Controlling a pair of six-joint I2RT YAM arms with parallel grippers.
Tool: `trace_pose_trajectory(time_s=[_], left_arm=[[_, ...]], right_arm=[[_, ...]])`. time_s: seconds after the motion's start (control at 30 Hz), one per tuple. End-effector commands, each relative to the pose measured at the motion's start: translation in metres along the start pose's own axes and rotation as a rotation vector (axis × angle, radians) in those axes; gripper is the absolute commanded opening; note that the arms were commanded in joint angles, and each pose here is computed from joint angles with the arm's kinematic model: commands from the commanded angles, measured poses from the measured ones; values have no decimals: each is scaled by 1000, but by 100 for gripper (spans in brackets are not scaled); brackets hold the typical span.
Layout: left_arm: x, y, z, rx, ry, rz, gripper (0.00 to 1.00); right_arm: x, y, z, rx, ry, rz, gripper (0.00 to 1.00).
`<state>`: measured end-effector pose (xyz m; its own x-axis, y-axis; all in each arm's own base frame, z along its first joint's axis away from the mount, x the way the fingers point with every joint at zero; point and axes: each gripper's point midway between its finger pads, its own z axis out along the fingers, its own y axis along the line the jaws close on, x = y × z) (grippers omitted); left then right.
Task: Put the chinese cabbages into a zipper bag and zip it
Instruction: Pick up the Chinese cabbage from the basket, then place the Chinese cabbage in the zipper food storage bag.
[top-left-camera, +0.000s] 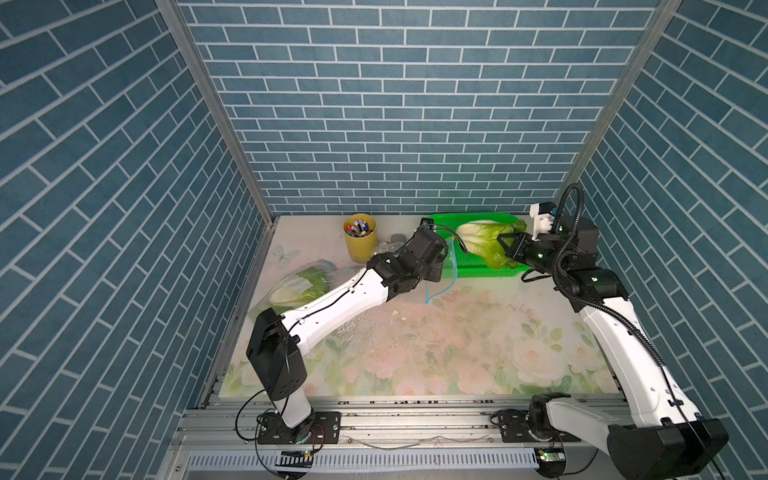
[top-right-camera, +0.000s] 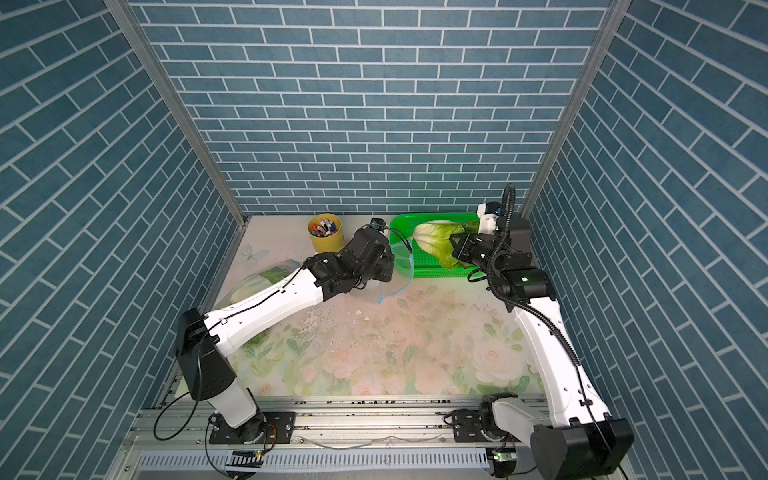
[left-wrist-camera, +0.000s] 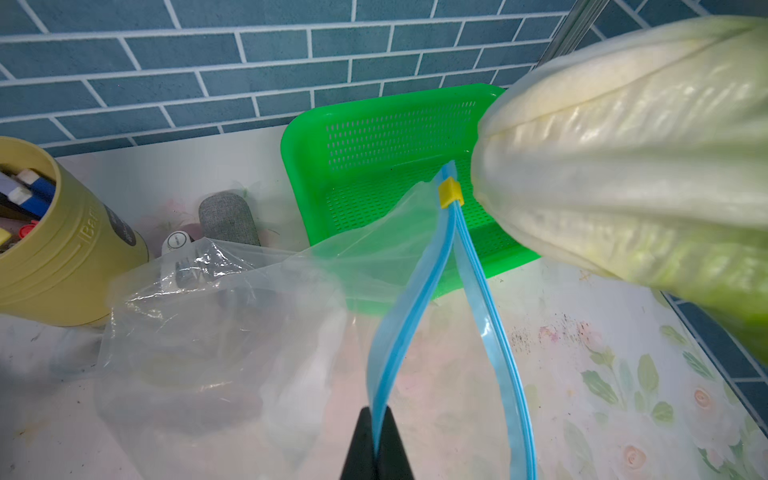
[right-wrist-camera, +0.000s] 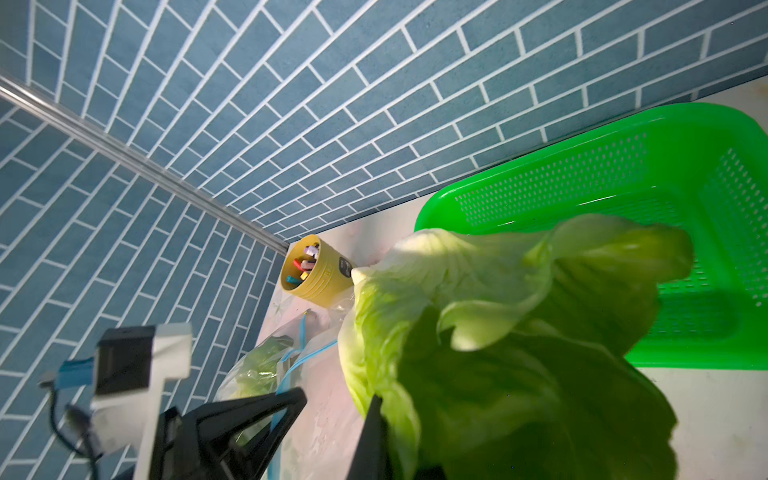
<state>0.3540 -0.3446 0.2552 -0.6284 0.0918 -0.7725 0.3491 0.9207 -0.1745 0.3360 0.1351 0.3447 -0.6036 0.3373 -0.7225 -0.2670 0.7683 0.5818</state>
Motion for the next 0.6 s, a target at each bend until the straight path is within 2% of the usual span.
trace_pose_trajectory(time_s=[0.0,0.13,0.57], left_arm=[[-2,-3,7,6,6,-7,0],[-4,-4,9,6,-1,-17,0],[-11,-2,2,-1,-29,-23,0]], right_arm=[[13,25,-16,-109,52,-44,0],[23,35,-21,-169,72,-48,0],[56,34,-16,-192,177,-89,0]])
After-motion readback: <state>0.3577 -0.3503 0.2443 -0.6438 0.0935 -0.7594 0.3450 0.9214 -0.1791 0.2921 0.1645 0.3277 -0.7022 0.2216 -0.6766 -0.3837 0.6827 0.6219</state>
